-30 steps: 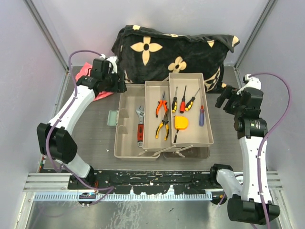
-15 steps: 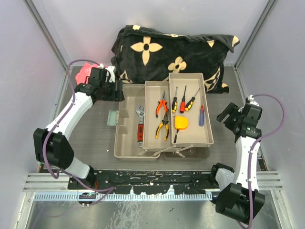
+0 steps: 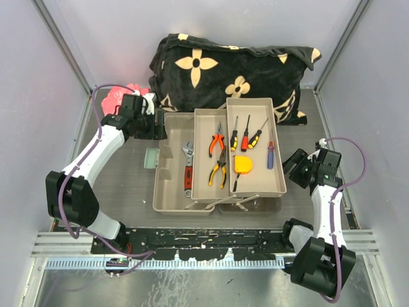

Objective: Pack the tool kit

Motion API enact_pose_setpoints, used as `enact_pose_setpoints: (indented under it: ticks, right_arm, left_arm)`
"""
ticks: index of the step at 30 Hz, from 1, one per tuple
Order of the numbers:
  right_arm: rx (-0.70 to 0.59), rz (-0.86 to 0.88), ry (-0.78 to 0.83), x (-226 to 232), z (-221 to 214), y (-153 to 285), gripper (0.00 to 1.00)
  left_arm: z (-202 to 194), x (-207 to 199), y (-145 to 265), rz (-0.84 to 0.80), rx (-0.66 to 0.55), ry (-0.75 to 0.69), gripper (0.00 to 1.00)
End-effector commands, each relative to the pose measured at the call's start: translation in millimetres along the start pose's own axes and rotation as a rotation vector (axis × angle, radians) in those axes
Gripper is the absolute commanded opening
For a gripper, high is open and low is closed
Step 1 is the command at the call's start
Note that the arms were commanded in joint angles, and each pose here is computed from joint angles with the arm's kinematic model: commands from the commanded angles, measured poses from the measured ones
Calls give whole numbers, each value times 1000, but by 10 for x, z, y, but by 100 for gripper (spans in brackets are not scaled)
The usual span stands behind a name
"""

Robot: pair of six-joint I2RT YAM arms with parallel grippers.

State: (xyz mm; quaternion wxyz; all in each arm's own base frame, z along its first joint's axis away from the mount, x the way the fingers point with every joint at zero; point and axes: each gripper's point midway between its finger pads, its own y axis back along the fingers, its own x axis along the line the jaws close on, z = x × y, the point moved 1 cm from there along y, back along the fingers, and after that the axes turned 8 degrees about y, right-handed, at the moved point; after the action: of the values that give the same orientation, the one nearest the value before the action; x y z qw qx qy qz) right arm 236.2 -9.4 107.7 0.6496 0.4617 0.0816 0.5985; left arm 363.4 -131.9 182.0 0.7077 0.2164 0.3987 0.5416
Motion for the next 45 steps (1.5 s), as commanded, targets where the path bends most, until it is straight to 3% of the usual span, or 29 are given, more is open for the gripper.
enact_pose_setpoints:
  ticks: [1,13,22,32,36,42,45]
  right_arm:
    - [-79,60,40,183,226,133,69]
    - [-79,120,59,339,187,306,69]
    - [53,152,-3,281,-40,-47,64]
    - [121,68,56,259,-239,-354,59]
    - [126,33,96,285,-290,-417,43]
    - [71,-43,133,285,-203,-426,5]
    - [36,-87,158,276,-104,-372,1]
  left_arm:
    - [113,-77,149,-46,-66,-12,69]
    - [35,-83,96,-61,-35,-2,68]
    - [46,-112,51,-73,-16,17,68]
    - [24,-104,25,-71,-6,21,67]
    - [-7,-89,1,-68,3,25,67]
    - [-7,-80,5,-66,3,26,67]
    - [-12,-76,17,-68,4,30,67]
